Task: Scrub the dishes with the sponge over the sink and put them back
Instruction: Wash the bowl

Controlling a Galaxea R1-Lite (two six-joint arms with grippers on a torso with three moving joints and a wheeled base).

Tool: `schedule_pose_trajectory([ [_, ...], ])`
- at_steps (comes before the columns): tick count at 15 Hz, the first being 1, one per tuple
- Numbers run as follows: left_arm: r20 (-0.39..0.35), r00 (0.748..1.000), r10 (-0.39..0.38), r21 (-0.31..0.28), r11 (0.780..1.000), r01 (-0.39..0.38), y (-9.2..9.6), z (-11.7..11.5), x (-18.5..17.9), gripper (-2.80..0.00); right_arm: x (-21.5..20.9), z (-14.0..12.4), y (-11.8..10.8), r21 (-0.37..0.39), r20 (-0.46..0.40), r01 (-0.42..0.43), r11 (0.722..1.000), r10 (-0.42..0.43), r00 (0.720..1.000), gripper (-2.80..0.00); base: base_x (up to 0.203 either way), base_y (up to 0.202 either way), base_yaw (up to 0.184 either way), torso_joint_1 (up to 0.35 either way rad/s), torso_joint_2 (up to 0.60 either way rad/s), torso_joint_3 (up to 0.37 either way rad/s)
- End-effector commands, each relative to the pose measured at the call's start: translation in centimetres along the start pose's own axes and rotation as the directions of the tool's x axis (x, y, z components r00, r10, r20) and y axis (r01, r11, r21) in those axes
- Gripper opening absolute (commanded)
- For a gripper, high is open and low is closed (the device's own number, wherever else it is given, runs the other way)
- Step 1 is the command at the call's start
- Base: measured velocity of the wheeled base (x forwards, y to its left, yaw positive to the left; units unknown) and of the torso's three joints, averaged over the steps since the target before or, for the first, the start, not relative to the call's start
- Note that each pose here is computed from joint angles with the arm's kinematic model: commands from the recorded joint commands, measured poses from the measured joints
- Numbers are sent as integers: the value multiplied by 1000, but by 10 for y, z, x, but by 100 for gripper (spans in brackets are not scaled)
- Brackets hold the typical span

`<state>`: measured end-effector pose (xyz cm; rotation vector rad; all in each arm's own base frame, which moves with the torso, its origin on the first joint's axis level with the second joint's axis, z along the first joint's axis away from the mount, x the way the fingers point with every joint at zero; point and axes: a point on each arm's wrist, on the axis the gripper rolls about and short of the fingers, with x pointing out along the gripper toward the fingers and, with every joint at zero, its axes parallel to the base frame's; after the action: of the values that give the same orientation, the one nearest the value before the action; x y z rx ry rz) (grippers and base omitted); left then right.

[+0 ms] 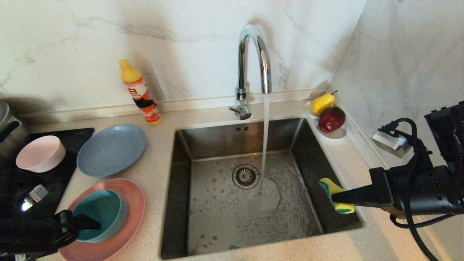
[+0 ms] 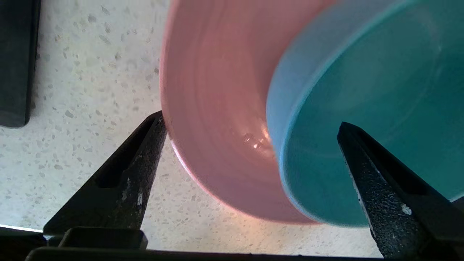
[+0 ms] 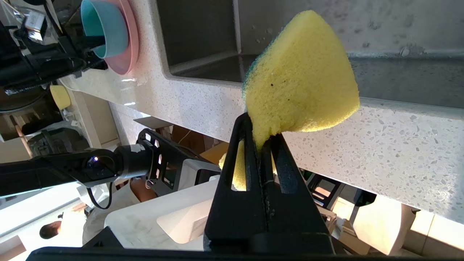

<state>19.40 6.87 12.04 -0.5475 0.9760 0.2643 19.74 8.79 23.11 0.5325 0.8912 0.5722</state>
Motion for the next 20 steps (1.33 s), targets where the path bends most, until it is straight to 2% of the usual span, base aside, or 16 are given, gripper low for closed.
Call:
schedule_pose_trajectory([
  [1,2,1000,-2,-8,1000,2,-1,3,-1,0,2,0,-1,6,-9,2,1000,-2,1000,-280,0,0,0,0,0,0],
  [6,102,994,-39,19,999,37,-10,9,-31,0,4,1,-2,9,-13,7,1000,-7,1000,-280,0,0,0,0,0,0],
  [8,129,987,-92,46,995,87,-16,18,-43,0,5,0,-2,7,-15,7,1000,-7,1000,-280,0,0,0,0,0,0],
  [10,120,985,-121,71,991,114,-23,23,-41,0,5,1,-2,10,-15,8,1000,-8,1000,-280,0,0,0,0,0,0],
  [14,30,993,-118,87,990,115,-28,30,-10,0,4,2,-5,16,-8,14,1000,-14,1000,-280,0,0,0,0,0,0],
  [17,10,993,-118,82,990,117,-27,32,4,0,-2,3,-4,15,13,12,1000,-12,1000,-280,0,0,0,0,0,0],
  [20,33,992,-120,80,990,117,-27,36,11,0,-5,1,-6,20,19,16,1000,-16,1000,-280,0,0,0,0,0,0],
])
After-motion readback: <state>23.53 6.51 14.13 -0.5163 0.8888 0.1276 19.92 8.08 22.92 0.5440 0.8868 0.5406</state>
